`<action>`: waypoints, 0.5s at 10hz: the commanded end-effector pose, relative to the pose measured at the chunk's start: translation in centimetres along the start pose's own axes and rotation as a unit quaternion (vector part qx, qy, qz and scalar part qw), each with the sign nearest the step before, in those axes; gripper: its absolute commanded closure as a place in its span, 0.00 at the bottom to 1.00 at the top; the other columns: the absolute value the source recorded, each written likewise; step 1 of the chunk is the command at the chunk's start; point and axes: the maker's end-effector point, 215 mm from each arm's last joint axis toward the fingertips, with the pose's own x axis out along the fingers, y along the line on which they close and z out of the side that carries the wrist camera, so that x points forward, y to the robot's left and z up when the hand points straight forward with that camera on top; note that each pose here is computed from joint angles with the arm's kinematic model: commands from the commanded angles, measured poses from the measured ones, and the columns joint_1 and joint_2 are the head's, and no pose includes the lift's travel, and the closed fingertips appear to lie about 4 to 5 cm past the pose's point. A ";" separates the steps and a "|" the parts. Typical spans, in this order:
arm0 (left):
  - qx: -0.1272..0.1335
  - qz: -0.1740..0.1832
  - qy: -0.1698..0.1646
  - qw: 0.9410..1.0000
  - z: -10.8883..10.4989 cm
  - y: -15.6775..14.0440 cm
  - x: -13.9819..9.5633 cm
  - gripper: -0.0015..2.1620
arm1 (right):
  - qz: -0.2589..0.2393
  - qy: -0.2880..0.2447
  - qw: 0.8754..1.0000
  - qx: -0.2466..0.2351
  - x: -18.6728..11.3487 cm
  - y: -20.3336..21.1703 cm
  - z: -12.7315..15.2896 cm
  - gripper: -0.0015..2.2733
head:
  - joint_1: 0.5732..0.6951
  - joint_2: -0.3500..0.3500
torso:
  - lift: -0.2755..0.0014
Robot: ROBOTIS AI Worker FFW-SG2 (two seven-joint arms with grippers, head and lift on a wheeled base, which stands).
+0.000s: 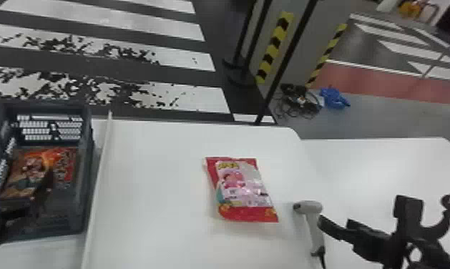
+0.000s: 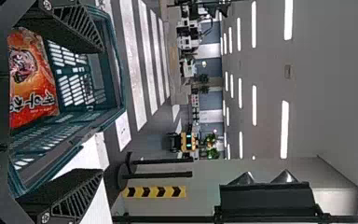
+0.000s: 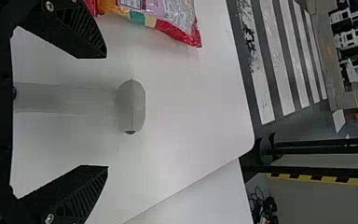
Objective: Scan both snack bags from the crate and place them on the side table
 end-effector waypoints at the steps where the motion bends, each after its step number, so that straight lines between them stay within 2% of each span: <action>1: 0.000 -0.001 0.004 1.000 -0.5 0.0 0.0 0.04 | 0.007 0.006 1.000 -0.005 0.5 0.2 -0.5 0.04 | 1.00 0.00 | 0.64; 5: 0.000 -0.001 0.014 1.000 -1.6 -0.1 -0.1 0.04 | 0.038 0.028 0.999 -0.020 3.4 2.0 -0.9 0.04 | 1.00 0.00 | 0.64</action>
